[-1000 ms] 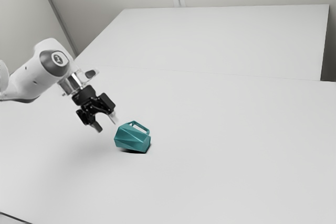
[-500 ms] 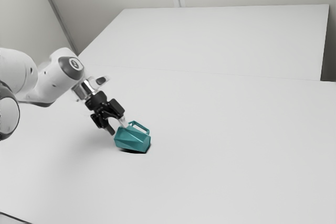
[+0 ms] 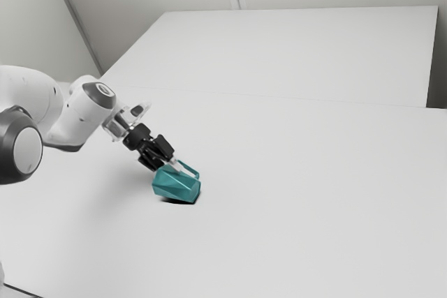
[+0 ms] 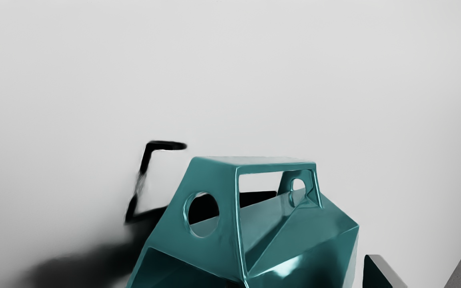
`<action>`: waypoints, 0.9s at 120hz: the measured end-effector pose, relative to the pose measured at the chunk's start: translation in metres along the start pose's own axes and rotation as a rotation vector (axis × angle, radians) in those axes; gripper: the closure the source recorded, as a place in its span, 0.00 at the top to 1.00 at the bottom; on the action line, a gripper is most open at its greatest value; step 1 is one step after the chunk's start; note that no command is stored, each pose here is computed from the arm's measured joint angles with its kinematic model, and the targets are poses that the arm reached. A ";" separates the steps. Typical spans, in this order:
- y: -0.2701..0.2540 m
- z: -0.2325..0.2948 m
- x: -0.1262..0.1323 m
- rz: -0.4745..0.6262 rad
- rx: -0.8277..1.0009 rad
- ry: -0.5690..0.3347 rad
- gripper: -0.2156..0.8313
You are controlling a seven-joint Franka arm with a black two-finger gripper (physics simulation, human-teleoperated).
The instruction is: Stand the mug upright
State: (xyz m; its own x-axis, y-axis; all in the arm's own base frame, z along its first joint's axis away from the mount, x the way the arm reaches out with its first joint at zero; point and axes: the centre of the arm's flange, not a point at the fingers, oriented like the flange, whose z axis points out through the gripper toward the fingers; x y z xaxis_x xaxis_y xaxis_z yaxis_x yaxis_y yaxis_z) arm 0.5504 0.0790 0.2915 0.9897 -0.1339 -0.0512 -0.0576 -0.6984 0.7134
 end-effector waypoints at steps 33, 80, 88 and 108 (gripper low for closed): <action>-0.001 0.012 -0.001 0.045 -0.089 0.053 0.30; 0.009 0.015 0.002 0.126 -0.119 0.073 0.07; 0.012 0.015 0.003 0.139 -0.122 0.074 0.06; 0.027 0.007 0.006 0.181 -0.126 0.089 0.05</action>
State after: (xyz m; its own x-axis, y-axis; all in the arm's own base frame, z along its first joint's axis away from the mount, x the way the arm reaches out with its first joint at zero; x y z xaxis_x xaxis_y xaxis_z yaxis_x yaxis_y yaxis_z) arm 0.5542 0.0544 0.3053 0.9728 -0.1823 0.1433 -0.2237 -0.5751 0.7869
